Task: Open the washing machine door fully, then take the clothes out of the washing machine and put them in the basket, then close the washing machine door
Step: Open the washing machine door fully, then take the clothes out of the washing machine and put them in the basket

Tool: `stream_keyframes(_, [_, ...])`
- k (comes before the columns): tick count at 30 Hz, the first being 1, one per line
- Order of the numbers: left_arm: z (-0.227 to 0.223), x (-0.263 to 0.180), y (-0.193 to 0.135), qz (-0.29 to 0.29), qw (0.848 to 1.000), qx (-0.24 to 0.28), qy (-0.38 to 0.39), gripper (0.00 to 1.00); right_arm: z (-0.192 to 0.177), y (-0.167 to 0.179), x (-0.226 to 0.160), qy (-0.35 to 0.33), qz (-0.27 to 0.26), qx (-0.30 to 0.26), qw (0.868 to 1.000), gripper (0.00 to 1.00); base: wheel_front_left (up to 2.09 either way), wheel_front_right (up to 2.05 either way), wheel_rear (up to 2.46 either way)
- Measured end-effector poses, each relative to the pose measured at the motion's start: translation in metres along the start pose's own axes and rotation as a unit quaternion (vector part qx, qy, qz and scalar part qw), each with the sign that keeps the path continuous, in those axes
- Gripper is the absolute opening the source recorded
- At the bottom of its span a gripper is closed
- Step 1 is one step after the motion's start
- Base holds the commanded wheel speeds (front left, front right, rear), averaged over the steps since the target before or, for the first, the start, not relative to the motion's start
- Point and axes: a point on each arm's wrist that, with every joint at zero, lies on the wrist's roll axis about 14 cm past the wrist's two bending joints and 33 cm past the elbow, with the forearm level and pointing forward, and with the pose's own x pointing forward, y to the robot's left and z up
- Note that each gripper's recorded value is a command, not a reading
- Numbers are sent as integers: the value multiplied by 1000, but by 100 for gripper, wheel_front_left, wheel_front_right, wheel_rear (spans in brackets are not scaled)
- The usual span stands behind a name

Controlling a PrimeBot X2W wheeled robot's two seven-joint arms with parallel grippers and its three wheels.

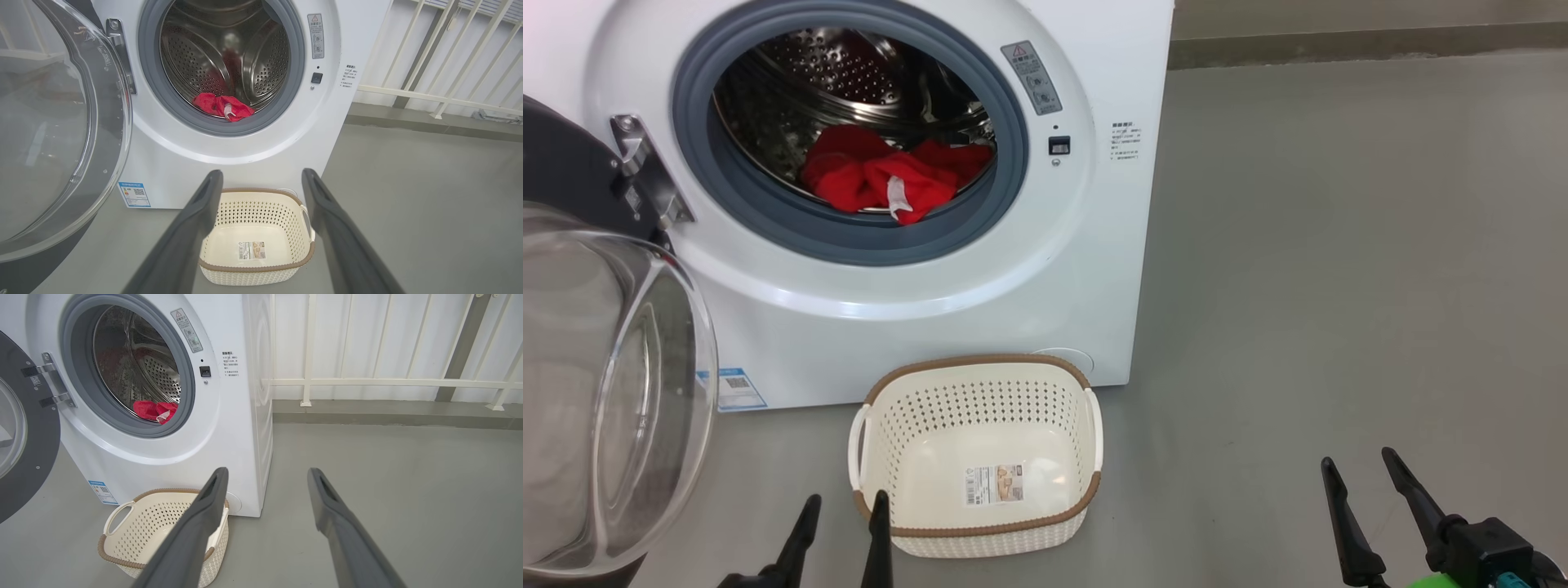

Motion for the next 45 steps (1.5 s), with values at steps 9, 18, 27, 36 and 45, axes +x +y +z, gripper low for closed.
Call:
stream_keyframes(9, [-4, 0, 2, 1, 1000, 4, 6, 100, -1, 2, 1, 2, 3, 0, 1000, 100, 0, 0, 0])
stream_keyframes(18, [-6, -1, 1, -2, 1000, 7, 7, 100, -2, 2, 1, 3, 3, 0, 1000, 100, 1, -1, 0])
stream_keyframes(27, [-5, -2, 1, -5, 1000, 8, 4, 100, -2, 3, 1, 4, 5, 0, 1000, 100, 79, -79, 0])
stream_keyframes(36, [-6, -2, 2, -5, 1000, 14, 8, 100, -3, 4, 1, 5, 6, 0, 1000, 100, 164, -164, 0])
stream_keyframes(45, [-6, -1, 4, -5, 1000, 17, 6, 100, -4, 6, 1, 6, 8, 1, 1000, 100, 71, -71, 0])
